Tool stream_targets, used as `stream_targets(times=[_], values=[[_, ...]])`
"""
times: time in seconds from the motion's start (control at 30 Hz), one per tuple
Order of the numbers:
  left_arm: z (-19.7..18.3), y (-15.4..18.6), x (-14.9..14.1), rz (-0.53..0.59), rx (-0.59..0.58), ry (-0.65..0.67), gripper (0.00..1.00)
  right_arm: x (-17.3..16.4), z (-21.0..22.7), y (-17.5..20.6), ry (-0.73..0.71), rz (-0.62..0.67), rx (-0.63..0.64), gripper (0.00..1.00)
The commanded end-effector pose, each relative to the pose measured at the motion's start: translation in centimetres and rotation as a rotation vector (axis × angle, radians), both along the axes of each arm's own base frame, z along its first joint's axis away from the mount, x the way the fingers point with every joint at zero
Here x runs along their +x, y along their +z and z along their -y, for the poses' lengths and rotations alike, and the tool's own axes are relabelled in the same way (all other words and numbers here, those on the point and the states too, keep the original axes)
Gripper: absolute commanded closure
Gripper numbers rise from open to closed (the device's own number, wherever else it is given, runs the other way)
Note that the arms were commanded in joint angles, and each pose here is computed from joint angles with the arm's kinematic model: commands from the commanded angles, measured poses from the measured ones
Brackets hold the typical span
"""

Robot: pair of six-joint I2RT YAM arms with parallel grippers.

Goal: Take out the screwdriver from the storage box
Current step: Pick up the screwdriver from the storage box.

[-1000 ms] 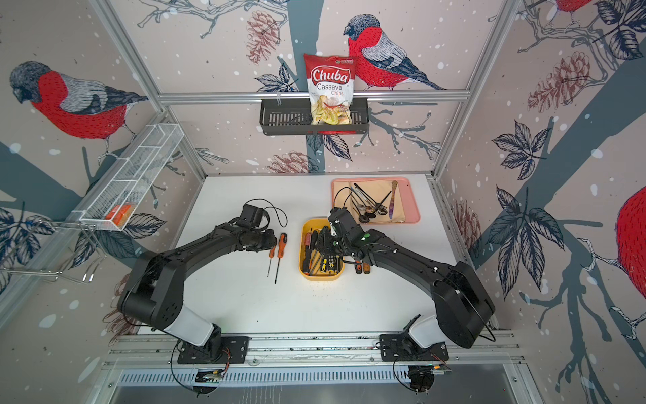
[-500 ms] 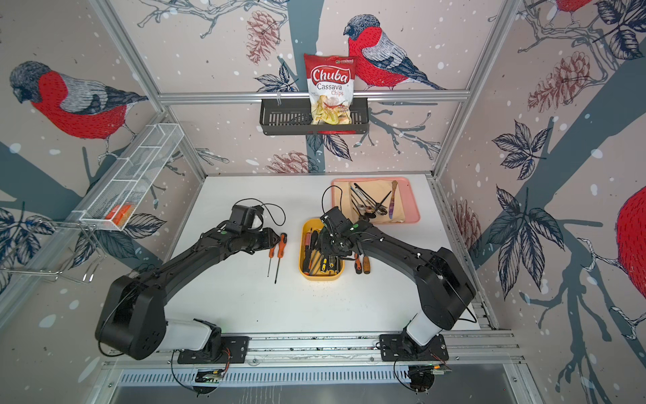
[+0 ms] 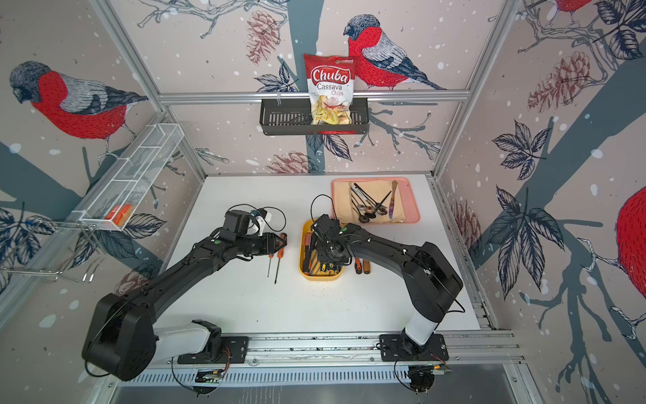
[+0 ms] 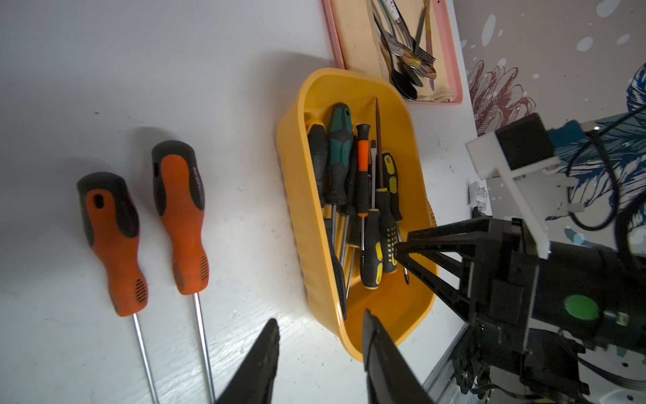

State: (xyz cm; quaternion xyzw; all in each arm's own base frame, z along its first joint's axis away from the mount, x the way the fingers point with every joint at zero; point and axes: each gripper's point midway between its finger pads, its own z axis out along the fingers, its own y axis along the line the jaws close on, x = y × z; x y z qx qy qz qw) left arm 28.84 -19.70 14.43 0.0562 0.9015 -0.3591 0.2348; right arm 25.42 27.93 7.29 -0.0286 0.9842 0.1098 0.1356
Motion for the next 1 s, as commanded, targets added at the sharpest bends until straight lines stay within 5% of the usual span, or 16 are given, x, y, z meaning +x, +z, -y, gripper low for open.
stream_targets(times=[0.0, 0.97], values=[[0.7, 0.8, -0.2, 0.043, -0.029, -0.050, 0.58, 0.1, 0.5, -0.5, -0.036, 0.000, -0.029, 0.58], [1.7, 0.6, -0.5, 0.040, -0.051, -0.084, 0.58, 0.8, 1.2, -3.8, -0.056, -0.027, 0.002, 0.62]])
